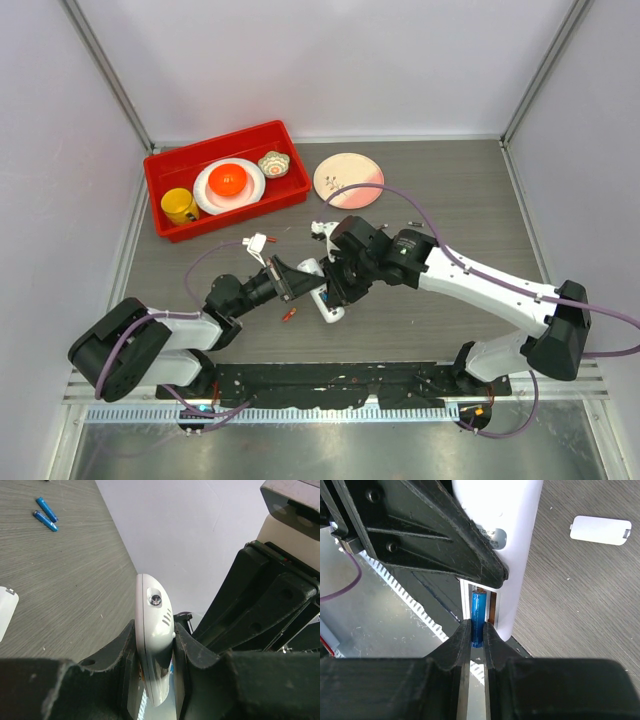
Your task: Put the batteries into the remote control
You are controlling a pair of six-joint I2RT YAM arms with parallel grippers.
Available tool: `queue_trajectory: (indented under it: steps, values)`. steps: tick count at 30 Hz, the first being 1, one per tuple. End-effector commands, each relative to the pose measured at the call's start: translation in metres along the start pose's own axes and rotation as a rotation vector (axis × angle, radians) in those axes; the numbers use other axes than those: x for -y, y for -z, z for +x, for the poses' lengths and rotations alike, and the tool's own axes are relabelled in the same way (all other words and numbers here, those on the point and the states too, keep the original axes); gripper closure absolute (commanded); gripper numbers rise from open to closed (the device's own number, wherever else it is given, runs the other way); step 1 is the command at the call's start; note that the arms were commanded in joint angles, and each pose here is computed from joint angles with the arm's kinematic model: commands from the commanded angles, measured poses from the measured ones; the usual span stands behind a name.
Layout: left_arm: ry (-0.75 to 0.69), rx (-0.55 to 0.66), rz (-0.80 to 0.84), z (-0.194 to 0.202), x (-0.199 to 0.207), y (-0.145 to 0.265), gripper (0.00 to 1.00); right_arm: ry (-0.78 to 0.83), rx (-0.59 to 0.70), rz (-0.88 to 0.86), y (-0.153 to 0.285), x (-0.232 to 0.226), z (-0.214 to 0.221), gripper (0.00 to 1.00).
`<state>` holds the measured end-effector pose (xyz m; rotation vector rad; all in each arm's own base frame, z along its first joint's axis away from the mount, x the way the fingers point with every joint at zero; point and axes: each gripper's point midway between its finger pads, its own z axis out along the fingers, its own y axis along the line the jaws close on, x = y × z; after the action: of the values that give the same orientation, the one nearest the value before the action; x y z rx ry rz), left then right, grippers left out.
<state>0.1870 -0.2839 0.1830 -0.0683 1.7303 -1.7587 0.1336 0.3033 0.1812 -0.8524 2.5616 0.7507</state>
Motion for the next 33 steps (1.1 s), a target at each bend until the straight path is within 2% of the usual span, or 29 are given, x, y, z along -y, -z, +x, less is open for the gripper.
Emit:
queue_trajectory:
  steps: [1,17,33]
  values:
    - [-0.119,0.094,0.269,-0.022,0.069,0.003,1.0,0.003,0.029,-0.035,-0.002,-0.01,-0.009,0.99]
    - [-0.114,0.092,0.285,-0.017,0.075,0.004,1.0,-0.028,0.043,0.011,-0.014,-0.003,-0.009,0.99]
    - [-0.094,0.071,0.304,-0.008,0.082,0.002,1.0,-0.059,0.137,0.072,-0.016,0.006,-0.029,0.99]
